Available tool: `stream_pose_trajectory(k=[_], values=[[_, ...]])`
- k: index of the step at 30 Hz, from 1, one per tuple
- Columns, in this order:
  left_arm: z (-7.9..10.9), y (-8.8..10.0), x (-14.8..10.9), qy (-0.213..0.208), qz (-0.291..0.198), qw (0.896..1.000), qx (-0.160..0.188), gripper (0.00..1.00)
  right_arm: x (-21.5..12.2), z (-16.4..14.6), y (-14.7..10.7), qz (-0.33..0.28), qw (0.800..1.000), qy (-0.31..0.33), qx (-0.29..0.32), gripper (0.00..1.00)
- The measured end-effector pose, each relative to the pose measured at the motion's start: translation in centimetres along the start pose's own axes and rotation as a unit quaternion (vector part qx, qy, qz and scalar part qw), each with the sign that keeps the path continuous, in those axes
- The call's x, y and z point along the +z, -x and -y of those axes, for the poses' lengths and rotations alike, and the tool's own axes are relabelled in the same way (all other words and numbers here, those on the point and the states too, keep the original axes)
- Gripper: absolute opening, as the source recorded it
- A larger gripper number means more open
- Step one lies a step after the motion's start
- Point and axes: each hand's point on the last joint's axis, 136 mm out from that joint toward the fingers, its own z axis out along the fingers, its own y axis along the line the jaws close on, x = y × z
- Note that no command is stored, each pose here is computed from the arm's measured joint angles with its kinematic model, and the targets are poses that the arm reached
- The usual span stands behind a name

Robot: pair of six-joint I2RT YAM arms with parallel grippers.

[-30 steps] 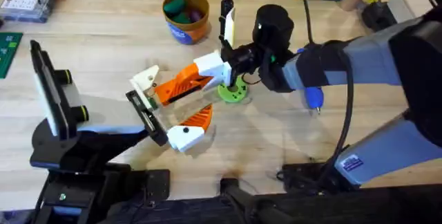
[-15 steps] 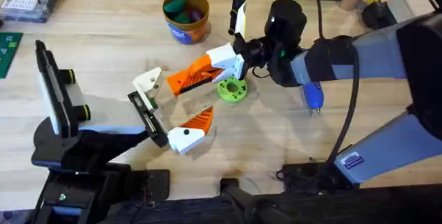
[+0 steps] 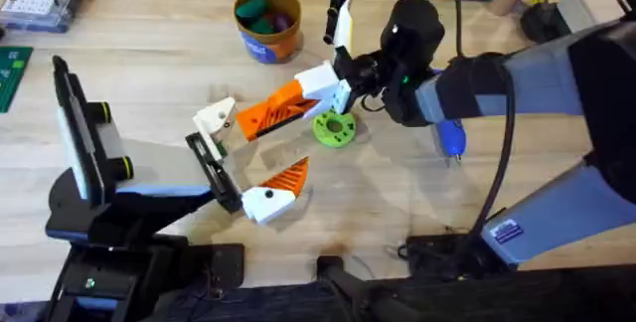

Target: Pick up the gripper from the table and insert it into the empty holder that is missing its gripper. Then pick up a screw, insert it into the mounting hole, and use the screwdriver to tighten it. Finally, clean up the table by picking up the vegetable and placing it into the bucket.

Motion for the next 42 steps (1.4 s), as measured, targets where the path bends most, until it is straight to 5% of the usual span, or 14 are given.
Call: stream_pose_trajectory(k=[42], values=[[0.01,0.0,0.0,0.0,0.0,1.0,0.008,0.986,1.03,0.3,-0.02,0.004,1.0,-0.003,-0.003,0.014]])
